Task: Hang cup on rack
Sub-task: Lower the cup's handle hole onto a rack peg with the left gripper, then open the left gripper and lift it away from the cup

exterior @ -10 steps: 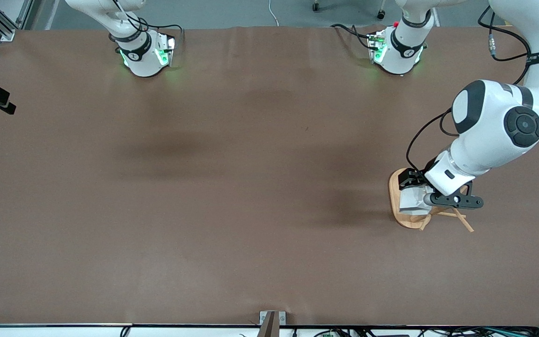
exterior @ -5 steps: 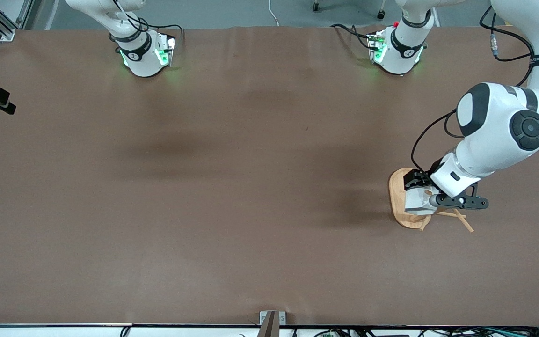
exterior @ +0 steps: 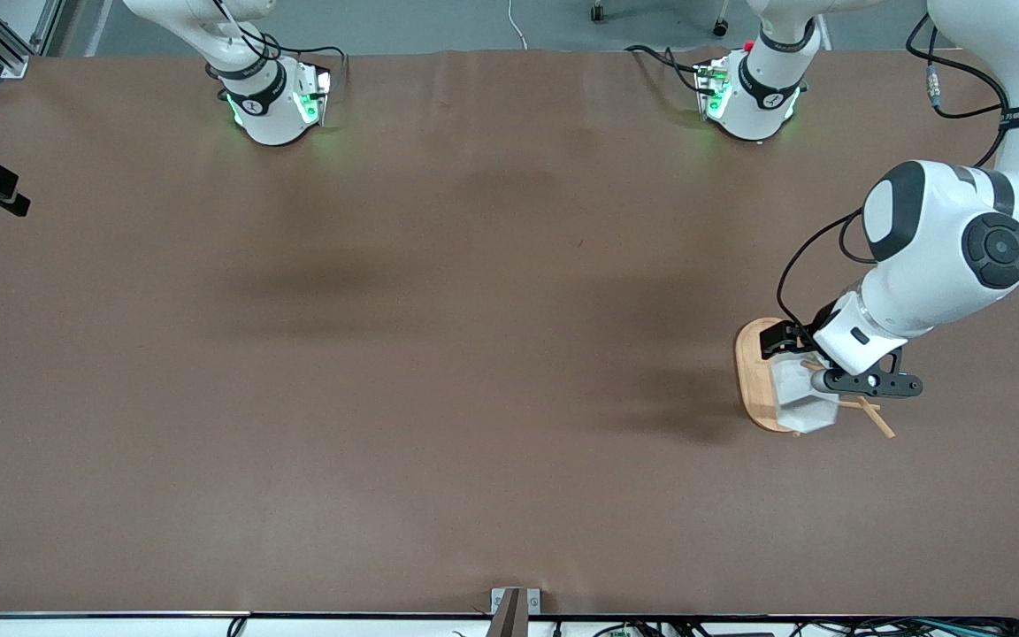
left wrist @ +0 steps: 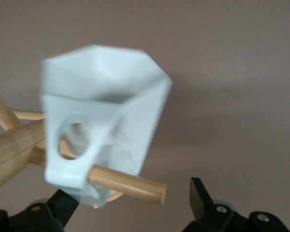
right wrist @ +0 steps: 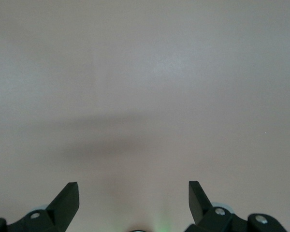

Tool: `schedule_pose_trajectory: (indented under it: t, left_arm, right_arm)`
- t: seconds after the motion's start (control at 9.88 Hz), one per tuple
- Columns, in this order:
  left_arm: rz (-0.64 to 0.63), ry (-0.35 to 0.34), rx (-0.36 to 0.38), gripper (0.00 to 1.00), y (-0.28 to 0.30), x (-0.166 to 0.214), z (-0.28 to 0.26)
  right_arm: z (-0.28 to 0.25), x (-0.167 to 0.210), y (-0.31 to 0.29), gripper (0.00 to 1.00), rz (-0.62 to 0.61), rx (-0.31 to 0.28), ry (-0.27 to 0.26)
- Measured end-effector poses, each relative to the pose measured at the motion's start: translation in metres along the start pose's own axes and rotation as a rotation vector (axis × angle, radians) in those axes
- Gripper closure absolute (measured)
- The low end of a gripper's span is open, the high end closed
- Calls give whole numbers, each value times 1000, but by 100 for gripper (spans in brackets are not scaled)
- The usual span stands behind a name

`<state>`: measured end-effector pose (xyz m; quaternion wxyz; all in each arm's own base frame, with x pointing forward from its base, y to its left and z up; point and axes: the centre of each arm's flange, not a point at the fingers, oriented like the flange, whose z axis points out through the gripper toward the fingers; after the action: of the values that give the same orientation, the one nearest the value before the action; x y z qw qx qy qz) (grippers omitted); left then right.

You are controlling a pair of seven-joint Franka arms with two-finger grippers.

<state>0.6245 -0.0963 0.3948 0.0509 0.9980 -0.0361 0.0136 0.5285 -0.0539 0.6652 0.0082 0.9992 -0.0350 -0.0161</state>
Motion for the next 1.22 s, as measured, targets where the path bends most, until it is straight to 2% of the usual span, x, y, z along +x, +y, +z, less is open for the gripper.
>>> schedule_pose_trajectory:
  t: [0.3,0.81,1.01,1.22]
  left_arm:
    - [4,29,5,0,3,1,-25]
    - [-5,89,45,0,2,-24,-131]
    - [-15,57,71,0,-4,-38,-170]
    - [6,45,133,0,-3,-51,-206]
  right_arm:
    - [0,0,0,0,0,0,0]
    - [0,0,0,0,0,0,1]
    - [0,0,0,0,1,0,1]
    - [0,0,1,0,1,0,1]
